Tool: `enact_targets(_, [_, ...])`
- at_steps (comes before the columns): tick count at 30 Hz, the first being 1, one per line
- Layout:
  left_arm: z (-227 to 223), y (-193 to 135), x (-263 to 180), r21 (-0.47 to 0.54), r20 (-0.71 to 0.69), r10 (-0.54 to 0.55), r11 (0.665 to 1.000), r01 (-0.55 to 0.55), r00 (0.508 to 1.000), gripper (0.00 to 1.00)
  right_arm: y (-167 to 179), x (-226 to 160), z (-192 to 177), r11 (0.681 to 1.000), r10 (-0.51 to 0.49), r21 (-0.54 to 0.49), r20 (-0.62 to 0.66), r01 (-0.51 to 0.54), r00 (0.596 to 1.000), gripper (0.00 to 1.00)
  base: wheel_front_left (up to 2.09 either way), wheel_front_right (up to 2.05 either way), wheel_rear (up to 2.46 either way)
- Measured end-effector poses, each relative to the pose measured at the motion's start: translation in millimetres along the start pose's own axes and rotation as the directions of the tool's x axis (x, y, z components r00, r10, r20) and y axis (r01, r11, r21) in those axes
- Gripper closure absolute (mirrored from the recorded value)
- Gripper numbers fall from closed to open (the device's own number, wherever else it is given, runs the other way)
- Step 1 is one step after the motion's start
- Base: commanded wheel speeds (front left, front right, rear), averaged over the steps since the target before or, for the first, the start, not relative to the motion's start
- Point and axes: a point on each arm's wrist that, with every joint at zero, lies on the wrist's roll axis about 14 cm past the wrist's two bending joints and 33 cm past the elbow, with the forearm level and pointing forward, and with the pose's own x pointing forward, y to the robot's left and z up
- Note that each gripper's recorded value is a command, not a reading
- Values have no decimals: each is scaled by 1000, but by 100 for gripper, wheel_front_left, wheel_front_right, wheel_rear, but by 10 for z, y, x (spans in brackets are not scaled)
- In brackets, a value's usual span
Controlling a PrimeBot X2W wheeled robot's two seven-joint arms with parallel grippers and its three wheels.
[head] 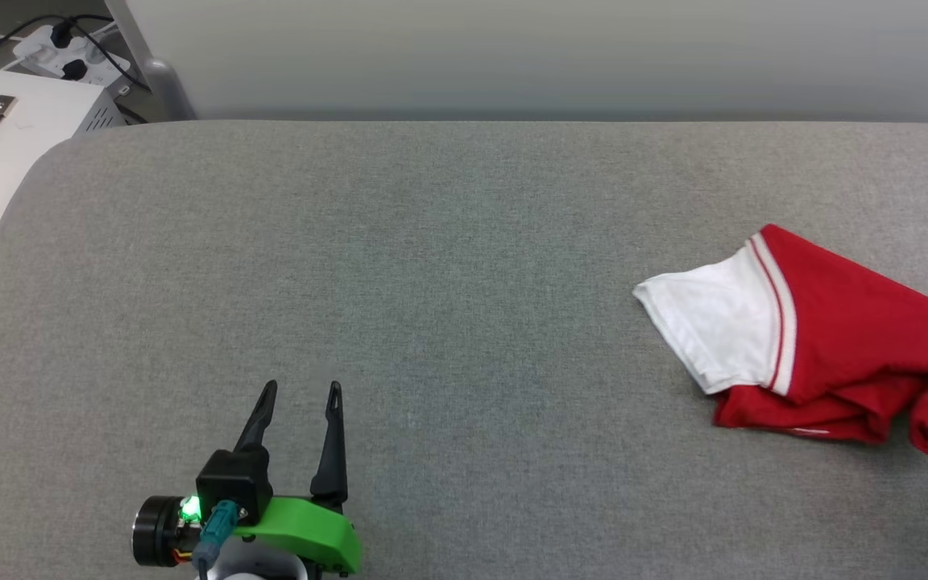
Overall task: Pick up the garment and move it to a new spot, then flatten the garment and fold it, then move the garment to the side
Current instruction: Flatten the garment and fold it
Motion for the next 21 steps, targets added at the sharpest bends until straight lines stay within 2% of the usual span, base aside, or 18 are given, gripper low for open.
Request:
enact_targets(3, [-37, -21, 4, -2, -11, -6, 1000, 6, 1000, 0, -465, -98, 39, 984, -157, 92, 30, 154, 987, 100, 0, 0, 0])
enact_targets(6, [-70, -25, 3, -2, -21, -7, 1000, 7, 1000, 0, -961, -277, -10, 934, -328, 161, 26, 320, 944, 100, 0, 0, 0])
enact_targets(9, [-97, -16, 0, -2, -30, -5, 1000, 5, 1000, 0, -1227, -428, -145, 900, -417, 133, -17, 415, 909, 100, 0, 0, 0])
enact_targets(12, [-115, -18, -1, -2, -35, -5, 1000, 5, 999, 0, -1296, -451, -166, 889, -445, 111, -16, 444, 895, 100, 0, 0, 0])
enact_targets(13, [-117, -19, -3, -2, -36, -5, 1000, 5, 999, 0, -1297, -442, -153, 890, -446, 102, -10, 445, 895, 66, 0, 0, 0])
enact_targets(14, [-118, -19, -4, -2, -37, -5, 1000, 5, 999, 0, -1287, -428, -132, 893, -443, 86, -2, 441, 897, 23, 0, 0, 0])
enact_targets(15, [-114, -21, -6, -2, -35, -6, 1000, 6, 999, 0, -1278, -417, -99, 898, -437, 62, 9, 435, 900, 0, 0, 0, 0])
enact_targets(19, [-86, -22, -14, -1, -27, -6, 1000, 6, 1000, 0, -1236, -370, 158, 915, -403, -4, 75, 405, 912, 0, 0, 0, 0])
enact_targets(21, [-70, -18, -15, -1, -22, -5, 1000, 5, 1000, 0, -1198, -336, 426, 922, -371, -60, 139, 382, 918, 0, 0, 0, 0])
